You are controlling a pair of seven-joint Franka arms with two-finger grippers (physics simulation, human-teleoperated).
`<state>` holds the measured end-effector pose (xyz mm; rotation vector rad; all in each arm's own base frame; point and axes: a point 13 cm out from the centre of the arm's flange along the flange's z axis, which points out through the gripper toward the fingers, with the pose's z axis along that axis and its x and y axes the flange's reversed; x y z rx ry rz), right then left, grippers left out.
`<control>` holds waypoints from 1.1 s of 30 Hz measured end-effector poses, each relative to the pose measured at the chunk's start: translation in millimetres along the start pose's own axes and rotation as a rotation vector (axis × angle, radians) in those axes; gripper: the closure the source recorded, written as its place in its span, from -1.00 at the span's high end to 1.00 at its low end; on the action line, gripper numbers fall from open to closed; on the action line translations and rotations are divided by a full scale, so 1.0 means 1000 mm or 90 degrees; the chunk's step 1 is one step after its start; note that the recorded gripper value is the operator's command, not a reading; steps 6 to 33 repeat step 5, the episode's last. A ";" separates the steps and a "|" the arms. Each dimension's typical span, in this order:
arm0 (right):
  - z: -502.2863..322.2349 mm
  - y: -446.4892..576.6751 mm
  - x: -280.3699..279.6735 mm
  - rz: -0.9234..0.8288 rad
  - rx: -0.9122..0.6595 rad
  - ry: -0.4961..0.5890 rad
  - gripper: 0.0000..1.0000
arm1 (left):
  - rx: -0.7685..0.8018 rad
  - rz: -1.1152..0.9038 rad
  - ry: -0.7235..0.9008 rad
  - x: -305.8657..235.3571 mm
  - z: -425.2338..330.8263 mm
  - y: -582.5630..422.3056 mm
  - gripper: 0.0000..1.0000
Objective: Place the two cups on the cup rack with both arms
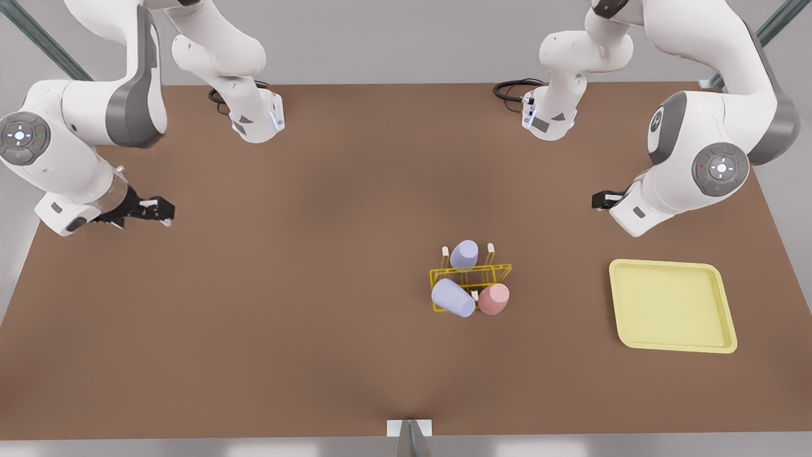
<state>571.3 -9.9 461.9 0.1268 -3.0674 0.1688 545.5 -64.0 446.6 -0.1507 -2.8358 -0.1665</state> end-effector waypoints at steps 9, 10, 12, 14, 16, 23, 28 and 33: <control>-0.005 -0.007 0.005 0.007 -0.003 -0.002 1.00 | 0.000 0.004 -0.004 0.000 -0.003 -0.002 1.00; -0.005 -0.007 0.005 0.007 -0.003 -0.002 1.00 | 0.000 0.004 -0.004 0.000 -0.003 -0.002 1.00; -0.005 -0.007 0.005 0.007 -0.003 -0.002 1.00 | 0.000 0.004 -0.004 0.000 -0.003 -0.002 1.00; -0.005 -0.007 0.005 0.007 -0.003 -0.002 1.00 | 0.000 0.004 -0.004 0.000 -0.003 -0.002 1.00; -0.005 -0.007 0.005 0.007 -0.003 -0.002 1.00 | 0.000 0.004 -0.004 0.000 -0.003 -0.002 1.00; -0.005 -0.007 0.005 0.007 -0.003 -0.002 1.00 | 0.000 0.004 -0.004 0.000 -0.003 -0.002 1.00; -0.005 -0.007 0.005 0.007 -0.003 -0.002 1.00 | 0.000 0.004 -0.004 0.000 -0.003 -0.002 1.00; -0.005 -0.007 0.005 0.007 -0.003 -0.002 1.00 | 0.000 0.004 -0.004 0.000 -0.003 -0.002 1.00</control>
